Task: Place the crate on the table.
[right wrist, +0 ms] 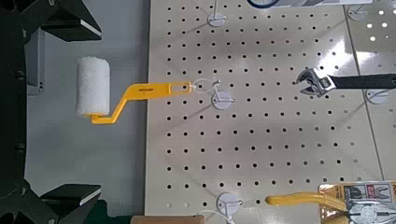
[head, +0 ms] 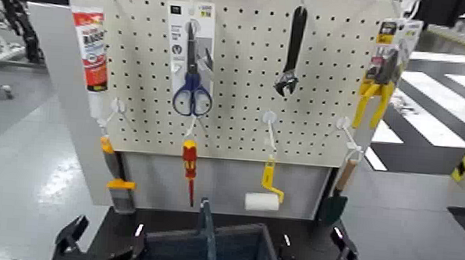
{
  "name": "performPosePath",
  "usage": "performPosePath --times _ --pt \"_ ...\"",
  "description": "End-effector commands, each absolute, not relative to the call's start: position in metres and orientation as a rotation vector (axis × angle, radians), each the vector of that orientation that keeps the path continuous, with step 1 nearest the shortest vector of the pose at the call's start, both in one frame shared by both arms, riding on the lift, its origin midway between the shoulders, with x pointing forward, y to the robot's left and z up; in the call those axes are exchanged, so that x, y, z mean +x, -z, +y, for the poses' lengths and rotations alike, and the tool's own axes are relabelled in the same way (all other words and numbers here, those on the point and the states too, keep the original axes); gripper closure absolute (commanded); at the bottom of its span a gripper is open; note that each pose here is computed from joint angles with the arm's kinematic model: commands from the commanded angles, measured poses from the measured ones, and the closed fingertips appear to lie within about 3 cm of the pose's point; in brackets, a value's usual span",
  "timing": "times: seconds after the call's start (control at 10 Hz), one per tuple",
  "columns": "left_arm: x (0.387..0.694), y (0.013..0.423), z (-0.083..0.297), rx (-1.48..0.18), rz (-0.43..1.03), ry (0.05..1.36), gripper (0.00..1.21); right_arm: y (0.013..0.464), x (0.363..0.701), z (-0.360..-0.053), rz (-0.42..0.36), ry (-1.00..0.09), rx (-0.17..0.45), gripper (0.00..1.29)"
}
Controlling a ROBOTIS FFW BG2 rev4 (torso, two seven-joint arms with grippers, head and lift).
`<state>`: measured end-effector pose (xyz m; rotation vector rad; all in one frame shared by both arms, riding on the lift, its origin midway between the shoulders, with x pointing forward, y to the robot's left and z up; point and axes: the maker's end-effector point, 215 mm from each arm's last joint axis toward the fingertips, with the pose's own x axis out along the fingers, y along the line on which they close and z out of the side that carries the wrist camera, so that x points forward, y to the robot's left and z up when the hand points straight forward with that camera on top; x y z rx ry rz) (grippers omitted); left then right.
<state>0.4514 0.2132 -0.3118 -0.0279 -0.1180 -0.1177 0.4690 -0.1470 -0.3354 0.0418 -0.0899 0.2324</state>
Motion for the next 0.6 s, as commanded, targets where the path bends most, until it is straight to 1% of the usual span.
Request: performPosePath --times 0.1,0.6 --pt "0.4501 0.3094 0.2101 -0.034 -0.138 0.116 0.13 0.3358 0.4695 -0.1472 -0.088 -0.232 0.041 0.15" --pt "0.4536 0.3054 0.2073 -0.022 -0.156 0.125 0.13 0.3349 0.4705 -0.1473 -0.089 -0.233 0.037 0.15"
